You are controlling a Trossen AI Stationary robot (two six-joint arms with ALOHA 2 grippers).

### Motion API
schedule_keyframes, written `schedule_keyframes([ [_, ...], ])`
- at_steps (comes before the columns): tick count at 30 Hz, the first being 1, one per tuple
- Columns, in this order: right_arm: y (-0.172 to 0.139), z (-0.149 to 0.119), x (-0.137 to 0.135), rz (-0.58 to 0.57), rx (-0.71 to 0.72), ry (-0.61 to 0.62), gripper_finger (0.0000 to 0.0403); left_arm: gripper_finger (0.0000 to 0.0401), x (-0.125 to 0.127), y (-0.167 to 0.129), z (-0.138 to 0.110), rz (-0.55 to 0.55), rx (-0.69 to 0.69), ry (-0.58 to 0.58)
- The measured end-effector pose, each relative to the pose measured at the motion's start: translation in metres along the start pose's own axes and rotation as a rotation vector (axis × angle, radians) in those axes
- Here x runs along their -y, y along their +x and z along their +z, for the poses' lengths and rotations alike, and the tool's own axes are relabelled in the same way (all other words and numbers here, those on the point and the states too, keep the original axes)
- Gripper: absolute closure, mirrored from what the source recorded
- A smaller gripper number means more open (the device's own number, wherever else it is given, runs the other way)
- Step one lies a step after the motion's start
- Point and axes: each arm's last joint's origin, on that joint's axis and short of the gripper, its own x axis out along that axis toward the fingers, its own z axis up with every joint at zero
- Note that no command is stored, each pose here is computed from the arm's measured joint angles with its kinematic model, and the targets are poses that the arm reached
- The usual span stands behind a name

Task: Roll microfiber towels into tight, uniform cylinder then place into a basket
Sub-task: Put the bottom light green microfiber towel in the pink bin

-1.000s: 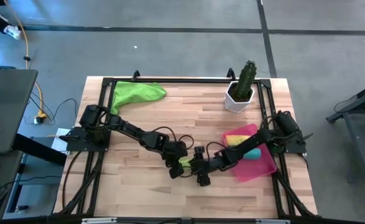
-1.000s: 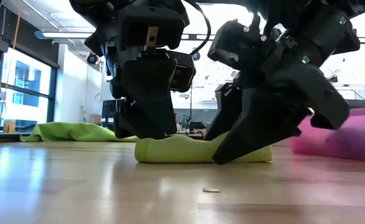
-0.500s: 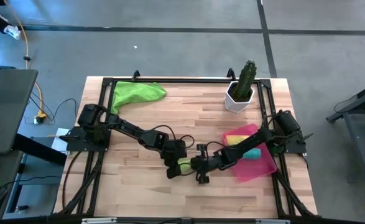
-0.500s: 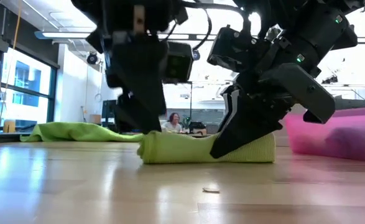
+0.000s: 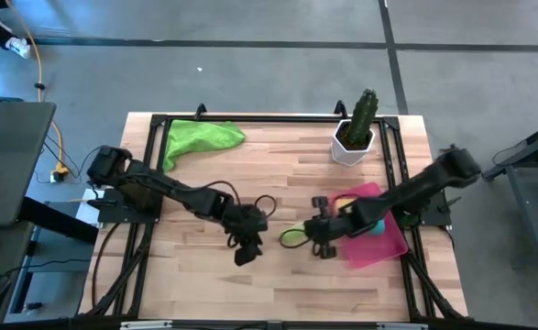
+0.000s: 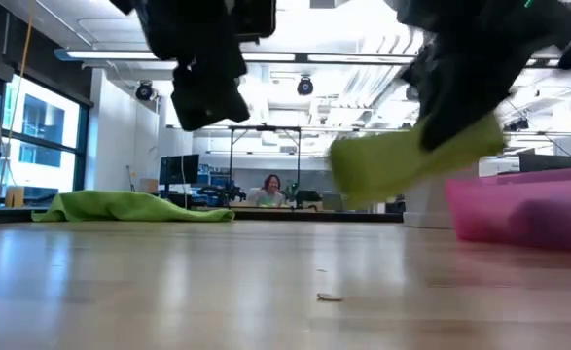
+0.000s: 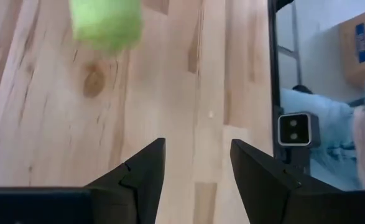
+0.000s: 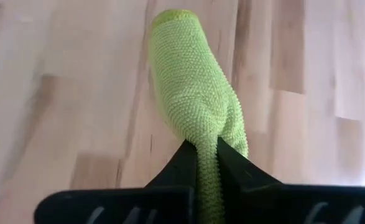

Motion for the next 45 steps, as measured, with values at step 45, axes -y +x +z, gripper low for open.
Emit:
schedule_keyframes([
  [45, -0.046, -0.139, -0.045, 0.103, -0.364, 0.306, 0.0357, 0.0229, 0.028, 0.004, -0.002, 0.215, 0.292, 0.095],
])
